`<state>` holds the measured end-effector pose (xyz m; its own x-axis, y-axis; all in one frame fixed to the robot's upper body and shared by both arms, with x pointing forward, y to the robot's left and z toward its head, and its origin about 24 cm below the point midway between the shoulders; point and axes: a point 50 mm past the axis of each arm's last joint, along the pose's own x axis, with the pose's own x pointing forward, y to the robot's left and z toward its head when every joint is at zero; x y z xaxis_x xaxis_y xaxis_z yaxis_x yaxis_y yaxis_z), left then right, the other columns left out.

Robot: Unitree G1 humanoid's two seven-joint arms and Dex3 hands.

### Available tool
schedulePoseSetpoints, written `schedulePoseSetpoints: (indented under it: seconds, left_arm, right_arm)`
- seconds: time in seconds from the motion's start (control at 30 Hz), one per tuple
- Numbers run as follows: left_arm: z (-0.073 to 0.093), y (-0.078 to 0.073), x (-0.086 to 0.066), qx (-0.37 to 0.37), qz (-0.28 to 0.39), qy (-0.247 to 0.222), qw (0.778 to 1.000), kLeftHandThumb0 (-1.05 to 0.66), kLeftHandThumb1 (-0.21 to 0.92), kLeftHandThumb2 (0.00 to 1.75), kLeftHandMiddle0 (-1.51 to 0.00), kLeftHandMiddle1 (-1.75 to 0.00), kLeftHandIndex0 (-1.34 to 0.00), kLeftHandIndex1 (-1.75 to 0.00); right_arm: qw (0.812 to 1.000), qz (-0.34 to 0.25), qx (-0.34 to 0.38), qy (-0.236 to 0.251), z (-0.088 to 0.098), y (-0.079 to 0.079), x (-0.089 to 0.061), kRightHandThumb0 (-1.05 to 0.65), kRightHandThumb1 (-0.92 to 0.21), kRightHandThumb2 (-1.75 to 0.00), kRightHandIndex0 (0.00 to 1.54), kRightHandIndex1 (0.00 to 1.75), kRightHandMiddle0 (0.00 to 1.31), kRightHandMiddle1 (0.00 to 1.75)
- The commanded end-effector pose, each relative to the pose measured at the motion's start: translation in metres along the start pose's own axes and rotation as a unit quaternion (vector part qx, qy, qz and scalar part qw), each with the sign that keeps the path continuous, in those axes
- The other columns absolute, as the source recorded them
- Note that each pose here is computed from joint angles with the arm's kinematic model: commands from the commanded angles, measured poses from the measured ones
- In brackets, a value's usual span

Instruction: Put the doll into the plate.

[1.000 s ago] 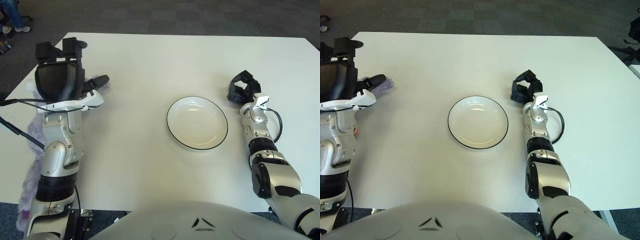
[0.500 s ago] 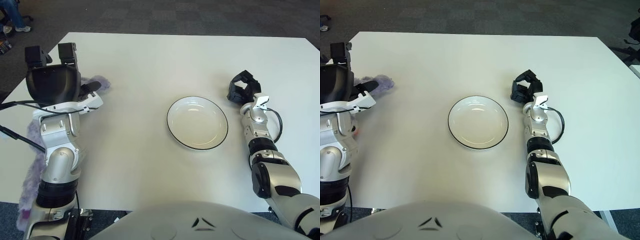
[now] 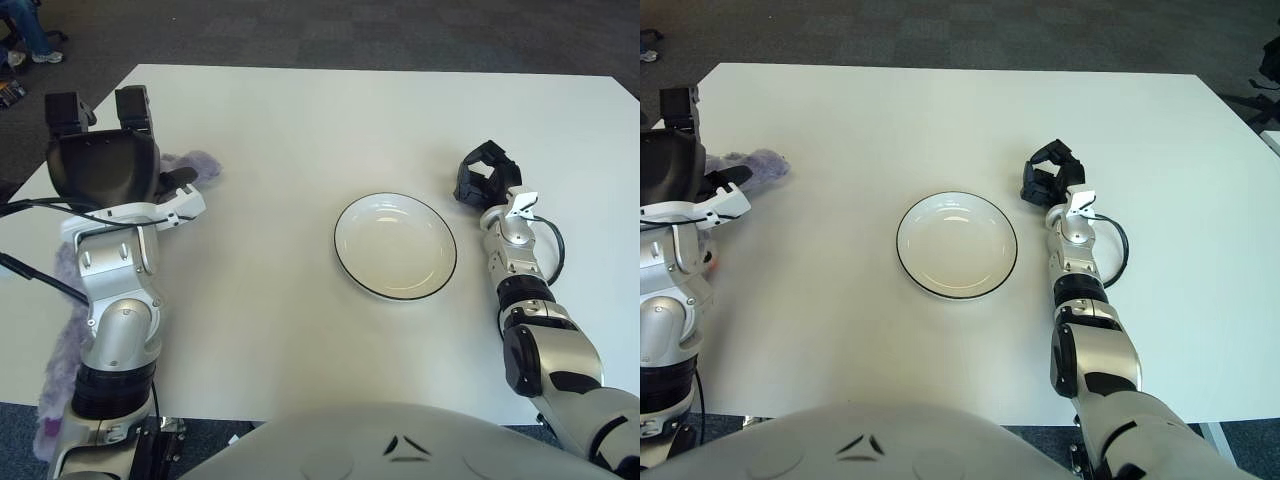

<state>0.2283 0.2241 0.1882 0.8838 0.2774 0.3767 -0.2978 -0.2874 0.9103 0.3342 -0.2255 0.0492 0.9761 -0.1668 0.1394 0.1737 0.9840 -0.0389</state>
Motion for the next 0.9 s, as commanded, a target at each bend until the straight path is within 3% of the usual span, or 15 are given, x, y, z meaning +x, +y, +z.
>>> schedulePoseSetpoints:
  seconds: [0.0,0.07,0.13,0.23,0.37,0.47,0.6,0.87]
  left_arm:
    - [-0.005,0.026,-0.015,0.058,-0.069,-0.025,0.996,-1.03,0.92,0.57,-0.07,-1.49,0.0,-0.54]
    - [-0.007,0.037,-0.024,0.085,-0.102,-0.031,0.991,-1.03,0.92,0.64,-0.13,-1.62,0.0,-0.47]
    - [-0.011,0.025,-0.02,0.094,-0.125,-0.034,0.987,-1.04,0.92,0.71,-0.16,-1.68,0.0,-0.41]
    - [-0.013,0.024,-0.021,0.099,-0.15,-0.04,0.983,-1.05,0.92,0.78,-0.19,-1.72,0.0,-0.32]
    - [-0.013,0.025,-0.02,0.115,-0.183,-0.055,0.975,-1.05,0.92,0.82,-0.11,-1.74,0.0,-0.19]
    - [-0.007,0.021,-0.009,0.13,-0.203,-0.073,0.968,-1.05,0.92,0.81,-0.06,-1.74,0.0,-0.12]
    - [-0.001,0.016,0.0,0.138,-0.217,-0.088,0.962,-1.02,0.92,0.69,-0.03,-1.75,0.0,-0.07]
    - [0.001,0.008,0.0,0.145,-0.225,-0.116,0.956,-0.93,0.91,0.4,-0.05,-1.75,0.0,-0.11]
  right_arm:
    - [1.0,-0.006,0.004,0.03,-0.013,-0.001,-0.008,-0.46,-0.38,-1.24,1.2,1.75,0.57,1.75]
    - [1.0,-0.007,0.004,0.029,-0.013,-0.001,-0.008,-0.46,-0.38,-1.24,1.21,1.75,0.57,1.75]
    - [1.0,-0.007,0.005,0.029,-0.012,-0.001,-0.008,-0.46,-0.38,-1.24,1.22,1.75,0.57,1.75]
    - [1.0,-0.007,0.007,0.028,-0.012,-0.002,-0.008,-0.46,-0.38,-1.24,1.22,1.75,0.57,1.75]
    - [1.0,-0.006,0.01,0.028,-0.012,-0.002,-0.008,-0.46,-0.38,-1.24,1.23,1.75,0.57,1.75]
    - [1.0,-0.005,0.01,0.027,-0.012,-0.002,-0.008,-0.46,-0.38,-1.24,1.23,1.75,0.57,1.75]
    - [1.0,-0.005,0.011,0.026,-0.011,-0.002,-0.008,-0.46,-0.38,-1.24,1.23,1.75,0.57,1.75]
    - [1.0,-0.003,0.013,0.025,-0.011,-0.002,-0.008,-0.46,-0.38,-1.24,1.23,1.75,0.56,1.75]
